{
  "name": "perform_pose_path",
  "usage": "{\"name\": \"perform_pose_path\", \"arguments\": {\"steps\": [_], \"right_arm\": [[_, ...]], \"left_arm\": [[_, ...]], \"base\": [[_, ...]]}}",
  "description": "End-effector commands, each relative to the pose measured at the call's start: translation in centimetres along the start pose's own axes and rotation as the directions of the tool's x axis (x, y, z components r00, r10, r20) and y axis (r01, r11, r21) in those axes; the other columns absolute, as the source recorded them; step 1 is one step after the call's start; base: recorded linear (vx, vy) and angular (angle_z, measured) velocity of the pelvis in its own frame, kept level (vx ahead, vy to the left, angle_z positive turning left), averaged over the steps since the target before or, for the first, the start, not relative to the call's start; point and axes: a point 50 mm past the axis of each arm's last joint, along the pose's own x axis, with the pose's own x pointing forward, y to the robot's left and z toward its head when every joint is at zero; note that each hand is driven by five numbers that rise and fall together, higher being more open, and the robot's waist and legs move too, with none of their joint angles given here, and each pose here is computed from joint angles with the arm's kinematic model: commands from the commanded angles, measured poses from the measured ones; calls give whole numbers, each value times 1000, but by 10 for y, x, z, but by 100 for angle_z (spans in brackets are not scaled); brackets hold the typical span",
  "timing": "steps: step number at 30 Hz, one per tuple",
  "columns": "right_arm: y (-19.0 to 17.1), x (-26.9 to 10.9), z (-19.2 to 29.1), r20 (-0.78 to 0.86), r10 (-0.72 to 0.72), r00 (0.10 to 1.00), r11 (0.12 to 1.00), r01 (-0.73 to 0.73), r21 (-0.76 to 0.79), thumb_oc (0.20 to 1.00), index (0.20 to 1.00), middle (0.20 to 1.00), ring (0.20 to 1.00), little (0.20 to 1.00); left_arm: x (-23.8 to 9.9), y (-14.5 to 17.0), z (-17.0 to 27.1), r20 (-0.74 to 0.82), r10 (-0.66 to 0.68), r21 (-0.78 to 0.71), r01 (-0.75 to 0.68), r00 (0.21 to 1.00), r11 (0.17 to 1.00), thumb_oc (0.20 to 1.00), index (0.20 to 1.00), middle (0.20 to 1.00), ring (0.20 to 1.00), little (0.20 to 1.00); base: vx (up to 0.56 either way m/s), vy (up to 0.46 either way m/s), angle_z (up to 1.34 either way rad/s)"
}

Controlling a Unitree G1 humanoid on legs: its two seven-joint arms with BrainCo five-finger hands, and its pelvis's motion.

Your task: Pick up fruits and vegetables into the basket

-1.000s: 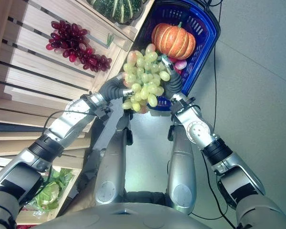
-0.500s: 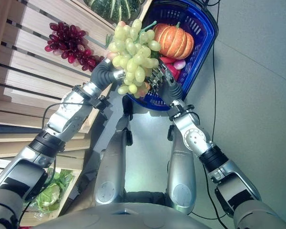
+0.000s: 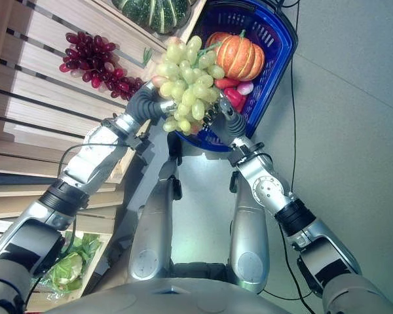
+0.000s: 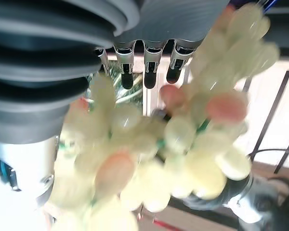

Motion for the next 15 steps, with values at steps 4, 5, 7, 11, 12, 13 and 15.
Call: {"name": "perform_pose_path", "arguments": {"steps": [4, 5, 7, 11, 12, 13, 15], "right_arm": [[29, 7, 9, 43, 149, 988, 989, -148, -33, 1000, 1000, 1000, 1000, 1000], [30, 8, 10, 49, 149, 988, 988, -148, -38, 1000, 1000, 1000, 1000, 1000], [30, 8, 12, 64, 151, 986, 988, -148, -48, 1000, 1000, 1000, 1000, 1000], [31, 8, 17, 80, 159, 984, 986, -154, -59, 1000, 1000, 1000, 1000, 1000], [31, 8, 18, 81, 161, 984, 986, -157, -59, 1000, 1000, 1000, 1000, 1000], [31, 8, 18, 83, 163, 983, 986, -158, -58, 1000, 1000, 1000, 1000, 1000], [33, 9, 18, 83, 168, 982, 985, -163, -55, 1000, 1000, 1000, 1000, 1000]], "left_arm": [[8, -7, 25, 61, -82, 203, 68, 995, 977, 200, 200, 200, 200, 200], [8, -8, 24, 50, -86, 225, 73, 995, 972, 200, 200, 200, 200, 200], [9, -7, 22, 13, -91, 297, 83, 996, 951, 200, 200, 200, 200, 200], [10, -4, 20, -41, -83, 382, 92, 996, 919, 200, 200, 200, 200, 200], [10, -4, 20, -51, -76, 393, 90, 996, 915, 200, 200, 200, 200, 200], [10, -3, 19, -62, -73, 408, 92, 995, 908, 200, 200, 200, 200, 200], [10, -2, 18, -80, -69, 426, 96, 994, 900, 200, 200, 200, 200, 200]], "base": [[0, 0, 0], [0, 0, 0], [0, 0, 0], [0, 0, 0], [0, 0, 0], [0, 0, 0], [0, 0, 0]]}}
